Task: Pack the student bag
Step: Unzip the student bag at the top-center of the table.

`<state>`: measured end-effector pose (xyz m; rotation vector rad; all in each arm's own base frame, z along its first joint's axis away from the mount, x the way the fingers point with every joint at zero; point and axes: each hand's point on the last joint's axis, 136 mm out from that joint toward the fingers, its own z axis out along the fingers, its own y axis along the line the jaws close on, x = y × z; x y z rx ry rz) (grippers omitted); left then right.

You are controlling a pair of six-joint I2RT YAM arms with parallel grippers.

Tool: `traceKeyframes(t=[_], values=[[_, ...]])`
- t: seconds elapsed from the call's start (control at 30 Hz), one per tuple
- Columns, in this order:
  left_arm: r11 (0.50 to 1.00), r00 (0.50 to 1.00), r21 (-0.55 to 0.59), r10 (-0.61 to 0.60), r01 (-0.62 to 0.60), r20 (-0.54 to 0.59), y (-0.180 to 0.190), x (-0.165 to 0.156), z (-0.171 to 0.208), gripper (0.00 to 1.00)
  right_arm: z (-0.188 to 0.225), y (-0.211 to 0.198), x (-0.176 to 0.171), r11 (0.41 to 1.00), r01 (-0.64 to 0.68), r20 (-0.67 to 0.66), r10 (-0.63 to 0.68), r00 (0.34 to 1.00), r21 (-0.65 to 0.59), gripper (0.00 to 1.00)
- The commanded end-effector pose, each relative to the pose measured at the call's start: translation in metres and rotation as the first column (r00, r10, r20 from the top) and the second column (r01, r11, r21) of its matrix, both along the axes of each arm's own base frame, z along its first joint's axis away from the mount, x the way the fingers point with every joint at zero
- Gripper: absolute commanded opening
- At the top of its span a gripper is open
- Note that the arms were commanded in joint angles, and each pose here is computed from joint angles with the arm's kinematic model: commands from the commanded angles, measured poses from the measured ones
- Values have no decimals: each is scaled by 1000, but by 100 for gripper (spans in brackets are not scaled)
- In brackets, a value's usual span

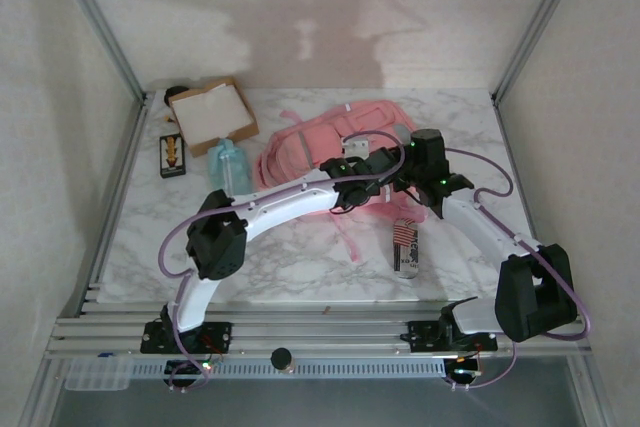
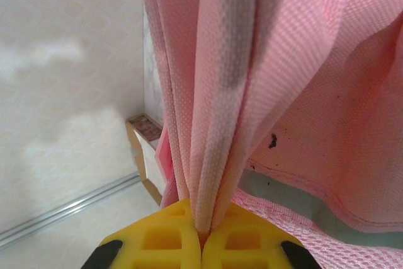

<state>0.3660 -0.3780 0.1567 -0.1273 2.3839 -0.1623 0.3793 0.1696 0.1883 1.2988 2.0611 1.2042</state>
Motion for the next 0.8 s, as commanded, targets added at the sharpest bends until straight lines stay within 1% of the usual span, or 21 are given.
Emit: traceKeyframes(t=[0.0, 0.1, 0.23, 0.3, 0.4, 0.5, 0.6, 0.7, 0.77], values=[[999, 999, -31, 34, -33, 37, 22, -2, 28, 0, 50, 3, 12, 997, -46, 155, 36, 987, 59, 0], [996, 1000, -90, -8, 8, -1, 27, -16, 30, 0, 51, -8, 18, 999, -39, 164, 32, 986, 38, 0], [988, 994, -138, -81, 70, -73, 39, -39, 21, 0, 43, -20, 29, 998, -57, 147, 56, 988, 4, 0], [990, 991, -113, -94, 84, -91, 50, -47, 16, 0, 40, -23, 33, 998, -66, 153, 67, 986, -16, 0], [997, 991, -49, -69, 64, -118, 76, -50, 7, 0, 39, -29, 41, 996, -68, 158, 76, 985, -54, 0], [998, 988, -13, -59, 58, -143, 100, -54, -5, 0, 34, -31, 49, 994, -90, 159, 99, 982, -61, 0], [998, 985, 9, -54, 56, -161, 119, -58, -13, 0, 30, -35, 64, 986, -115, 157, 134, 979, -122, 0], [998, 984, 25, -57, 63, -167, 131, -62, -18, 0, 20, -42, 82, 975, -138, 143, 163, 976, -172, 0], [996, 981, 7, -84, 87, -176, 126, -64, -19, 0, 16, -45, 93, 969, -142, 143, 173, 974, -203, 0]])
